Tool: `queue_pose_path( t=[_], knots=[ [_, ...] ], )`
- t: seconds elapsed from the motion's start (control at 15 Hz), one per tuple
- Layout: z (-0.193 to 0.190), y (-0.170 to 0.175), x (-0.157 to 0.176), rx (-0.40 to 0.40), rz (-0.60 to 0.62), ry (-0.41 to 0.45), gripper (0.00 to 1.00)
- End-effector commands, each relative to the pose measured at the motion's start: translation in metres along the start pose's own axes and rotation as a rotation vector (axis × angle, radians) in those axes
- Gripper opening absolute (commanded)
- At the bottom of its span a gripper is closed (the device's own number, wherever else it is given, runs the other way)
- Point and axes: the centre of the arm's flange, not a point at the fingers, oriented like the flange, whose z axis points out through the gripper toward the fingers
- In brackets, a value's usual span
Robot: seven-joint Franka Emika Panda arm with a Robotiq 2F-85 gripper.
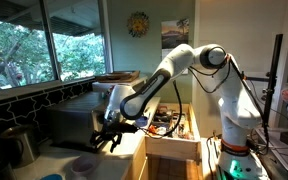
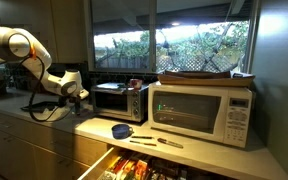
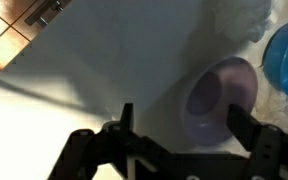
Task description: Move the purple bowl to the right
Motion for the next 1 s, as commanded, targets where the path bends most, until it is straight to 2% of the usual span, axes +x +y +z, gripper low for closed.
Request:
queue_pose_path(
  t=[0.0,0.07,0.33,0.4,0.53,0.6,0.8,0.93],
  knots=[
    [0.019,0.0,0.008,0.021,0.017,-0.016,0.64],
    [0.022,0.0,0.01,0.022,0.021,-0.02,0.53],
    [0.031,-0.001,0.017,0.036,0.021,-0.002,0.46],
    [0.032,-0.001,0.018,0.04,0.02,0.004,0.51],
    [0.036,-0.003,0.02,0.04,0.019,0.005,0.52],
    [0.039,-0.004,0.021,0.038,0.017,0.002,0.58],
    [0.046,-0.009,0.021,0.034,0.002,0.002,0.55],
    [0.051,-0.013,0.021,0.03,-0.008,0.003,0.48]
  ],
)
